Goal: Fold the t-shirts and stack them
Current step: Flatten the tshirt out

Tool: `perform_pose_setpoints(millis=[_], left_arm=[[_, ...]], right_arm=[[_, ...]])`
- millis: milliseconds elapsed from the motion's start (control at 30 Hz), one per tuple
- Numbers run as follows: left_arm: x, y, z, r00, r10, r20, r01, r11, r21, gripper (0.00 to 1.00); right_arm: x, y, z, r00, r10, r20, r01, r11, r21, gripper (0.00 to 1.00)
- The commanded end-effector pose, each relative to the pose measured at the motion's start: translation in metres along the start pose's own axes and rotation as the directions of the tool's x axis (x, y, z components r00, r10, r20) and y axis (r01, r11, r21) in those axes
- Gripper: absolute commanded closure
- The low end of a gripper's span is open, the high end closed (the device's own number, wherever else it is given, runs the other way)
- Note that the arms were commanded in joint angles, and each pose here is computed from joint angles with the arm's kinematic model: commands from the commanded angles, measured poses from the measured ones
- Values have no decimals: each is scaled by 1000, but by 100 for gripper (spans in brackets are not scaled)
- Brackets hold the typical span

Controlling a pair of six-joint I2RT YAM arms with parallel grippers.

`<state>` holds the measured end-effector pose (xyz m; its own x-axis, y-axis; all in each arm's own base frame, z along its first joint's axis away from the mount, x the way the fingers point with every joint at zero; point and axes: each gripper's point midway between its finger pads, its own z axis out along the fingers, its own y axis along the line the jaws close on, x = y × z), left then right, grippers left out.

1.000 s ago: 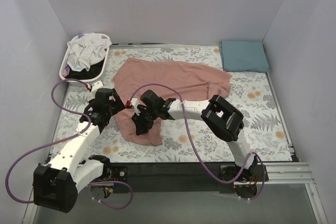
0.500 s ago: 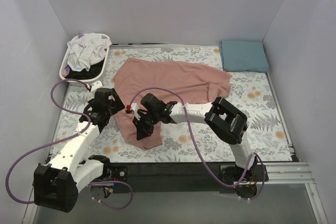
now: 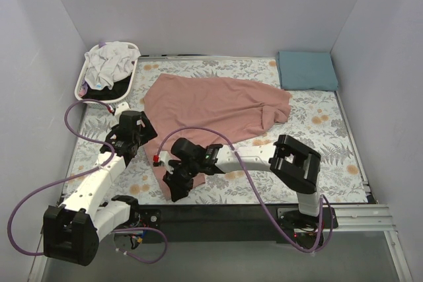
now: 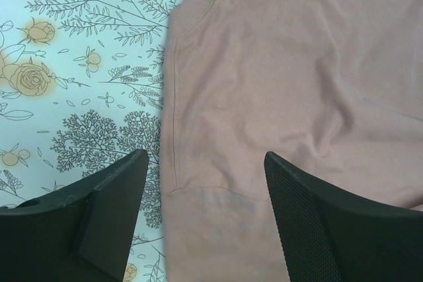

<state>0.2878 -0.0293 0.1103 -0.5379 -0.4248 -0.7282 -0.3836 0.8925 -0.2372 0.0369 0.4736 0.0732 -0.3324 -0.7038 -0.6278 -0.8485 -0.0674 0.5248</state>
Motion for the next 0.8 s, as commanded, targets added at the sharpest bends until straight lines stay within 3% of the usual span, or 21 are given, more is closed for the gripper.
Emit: perform_pose_setpoints(millis=[0,133,167,200,300,467,667,767], left_arm=[[-6,-4,0,1000,-3,13,3,1000,12,30],[3,-10,7,999,-2,-34,3,999,32,30],[6,-16,12,998,1,-66,2,999,44,30],[10,-19,15,996,4,-90,1,999,47,30],[19,-28,29,987,-16,-157,24,999,48,29],[25,-36,54,976,-15,-219,20,1000,20,29],[38,-10,79,954,-37,-299,17,997,-71,29],[36,8,79,954,-51,-295,14,992,-127,29]], right_arm=[[-8,-28,-44,998,13,58,-27,969,247,57],[12,-86,-105,986,113,119,-160,820,549,55],[22,-113,-140,975,151,160,-220,710,669,54],[24,-126,-158,968,157,195,-250,654,714,54],[50,-164,-231,925,206,319,-379,433,818,50],[84,-205,-337,819,212,534,-563,110,819,43],[103,-248,-401,739,216,638,-636,-87,767,42],[111,-269,-407,721,241,649,-642,-119,757,43]])
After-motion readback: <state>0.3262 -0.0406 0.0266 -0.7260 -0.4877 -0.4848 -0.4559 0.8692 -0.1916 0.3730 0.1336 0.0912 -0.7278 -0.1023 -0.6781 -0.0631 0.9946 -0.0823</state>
